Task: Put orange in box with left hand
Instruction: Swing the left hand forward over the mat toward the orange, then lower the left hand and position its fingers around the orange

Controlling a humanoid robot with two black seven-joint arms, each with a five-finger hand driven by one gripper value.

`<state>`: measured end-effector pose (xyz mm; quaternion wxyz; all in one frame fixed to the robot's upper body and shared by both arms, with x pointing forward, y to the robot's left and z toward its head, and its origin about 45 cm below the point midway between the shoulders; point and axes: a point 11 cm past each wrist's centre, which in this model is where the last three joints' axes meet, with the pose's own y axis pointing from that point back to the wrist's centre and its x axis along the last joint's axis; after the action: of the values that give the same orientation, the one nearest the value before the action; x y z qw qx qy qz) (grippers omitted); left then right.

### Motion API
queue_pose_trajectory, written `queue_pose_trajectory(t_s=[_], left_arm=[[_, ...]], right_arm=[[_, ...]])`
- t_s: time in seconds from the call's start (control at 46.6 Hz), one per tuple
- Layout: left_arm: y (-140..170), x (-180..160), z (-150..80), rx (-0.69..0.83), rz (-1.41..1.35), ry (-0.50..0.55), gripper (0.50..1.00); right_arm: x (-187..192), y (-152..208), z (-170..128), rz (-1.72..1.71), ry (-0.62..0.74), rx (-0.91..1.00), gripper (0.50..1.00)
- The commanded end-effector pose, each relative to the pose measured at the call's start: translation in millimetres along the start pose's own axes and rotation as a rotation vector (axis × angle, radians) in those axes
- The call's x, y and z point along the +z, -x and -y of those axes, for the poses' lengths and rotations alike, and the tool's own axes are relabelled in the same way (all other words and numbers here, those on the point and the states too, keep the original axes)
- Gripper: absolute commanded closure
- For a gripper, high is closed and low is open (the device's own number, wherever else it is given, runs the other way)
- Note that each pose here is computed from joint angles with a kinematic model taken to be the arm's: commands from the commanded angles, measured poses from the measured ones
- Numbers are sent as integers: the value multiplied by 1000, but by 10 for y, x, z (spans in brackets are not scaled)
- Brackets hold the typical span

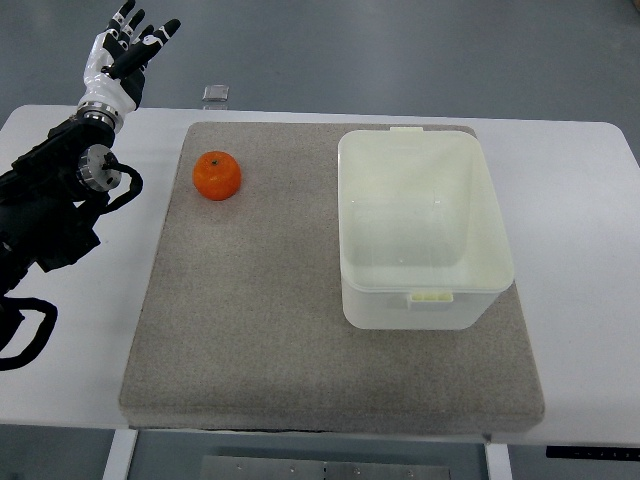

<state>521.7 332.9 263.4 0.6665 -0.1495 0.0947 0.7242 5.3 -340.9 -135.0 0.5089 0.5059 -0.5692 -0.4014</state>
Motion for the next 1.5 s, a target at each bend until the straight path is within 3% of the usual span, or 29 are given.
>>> queue_pose_trajectory(t_s=[0.0,0.557,0.858,1.072,1.308,1.479], left_arm=[[-20,14,-1,2,-1,2,506],[22,101,-5,-53,25,2,506],[13,195,-98,-180,156,-45,508],[218,156,-212,-329,303,-123,508],[584,192,-311,-601,654,-155,508],[594,118,-421,-806,934,-214,508]], right_arm=[[10,0,-1,0,2,0,574],[1,0,0,0,0,0,574],[1,0,0,0,0,0,574],[1,0,0,0,0,0,574],[1,0,0,0,0,0,574],[9,0,-1,0,2,0,574]])
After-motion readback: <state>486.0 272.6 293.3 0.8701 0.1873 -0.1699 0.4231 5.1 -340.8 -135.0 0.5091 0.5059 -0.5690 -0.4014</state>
